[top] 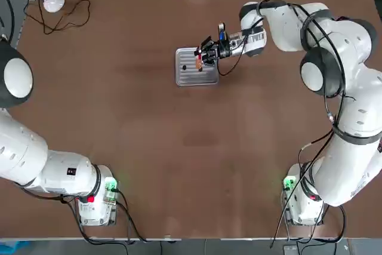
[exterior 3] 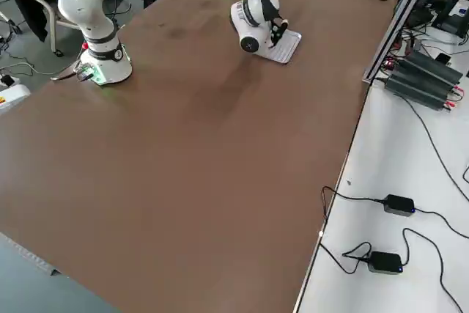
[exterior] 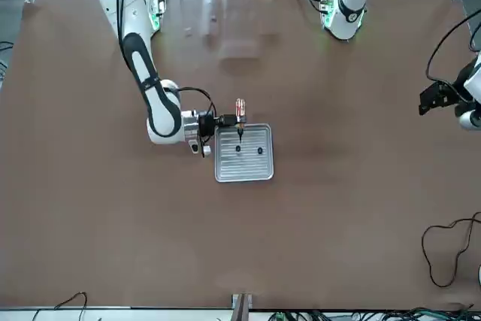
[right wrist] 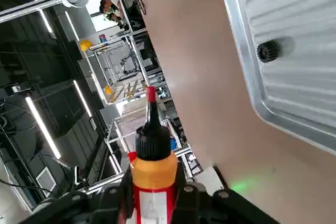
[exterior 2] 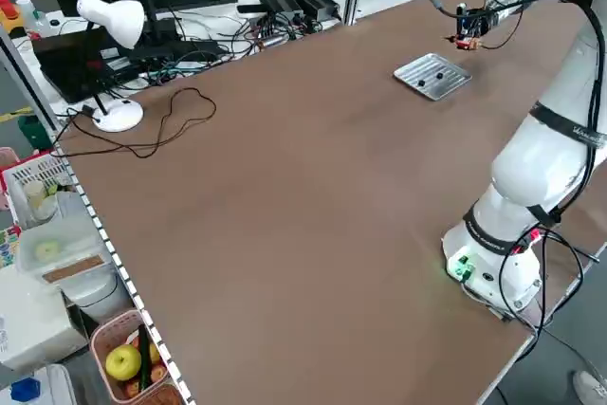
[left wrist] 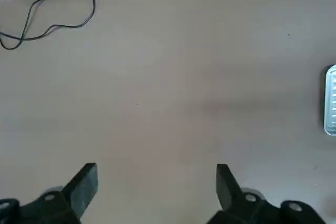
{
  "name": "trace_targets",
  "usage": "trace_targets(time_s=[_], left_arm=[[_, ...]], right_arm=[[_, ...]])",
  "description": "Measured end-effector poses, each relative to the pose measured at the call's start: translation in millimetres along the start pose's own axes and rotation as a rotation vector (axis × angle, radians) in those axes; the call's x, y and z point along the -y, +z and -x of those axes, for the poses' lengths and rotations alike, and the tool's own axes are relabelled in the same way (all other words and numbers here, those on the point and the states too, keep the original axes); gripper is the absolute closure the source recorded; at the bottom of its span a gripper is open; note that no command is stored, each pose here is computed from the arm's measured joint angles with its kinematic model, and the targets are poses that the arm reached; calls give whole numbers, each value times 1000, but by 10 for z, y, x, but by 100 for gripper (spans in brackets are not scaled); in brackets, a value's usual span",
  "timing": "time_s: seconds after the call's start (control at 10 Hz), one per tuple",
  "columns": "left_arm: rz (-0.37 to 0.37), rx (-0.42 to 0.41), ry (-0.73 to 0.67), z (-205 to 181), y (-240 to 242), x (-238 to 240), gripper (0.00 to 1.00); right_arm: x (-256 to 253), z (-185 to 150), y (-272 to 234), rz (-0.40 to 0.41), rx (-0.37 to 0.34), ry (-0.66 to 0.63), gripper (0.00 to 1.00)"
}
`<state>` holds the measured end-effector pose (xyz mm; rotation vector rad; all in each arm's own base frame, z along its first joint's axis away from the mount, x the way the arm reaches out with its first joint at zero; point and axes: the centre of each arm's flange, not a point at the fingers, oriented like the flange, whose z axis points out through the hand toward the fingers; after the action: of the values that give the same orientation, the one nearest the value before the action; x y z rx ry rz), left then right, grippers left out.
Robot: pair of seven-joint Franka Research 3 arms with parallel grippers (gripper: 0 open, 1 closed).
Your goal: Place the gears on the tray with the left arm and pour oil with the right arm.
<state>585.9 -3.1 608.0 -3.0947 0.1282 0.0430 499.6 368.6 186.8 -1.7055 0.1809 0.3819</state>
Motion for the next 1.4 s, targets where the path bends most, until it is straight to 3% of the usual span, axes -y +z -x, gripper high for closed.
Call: trace_targets(time_s=[1.0, 1.4], left_arm=[[0, 0, -76, 1, -3, 0, 0], [70, 25, -124, 37, 8, -33, 0]], right_arm=[[-86, 39, 91, 4, 28, 430, 69], [-99, 41, 90, 5, 27, 450, 69]])
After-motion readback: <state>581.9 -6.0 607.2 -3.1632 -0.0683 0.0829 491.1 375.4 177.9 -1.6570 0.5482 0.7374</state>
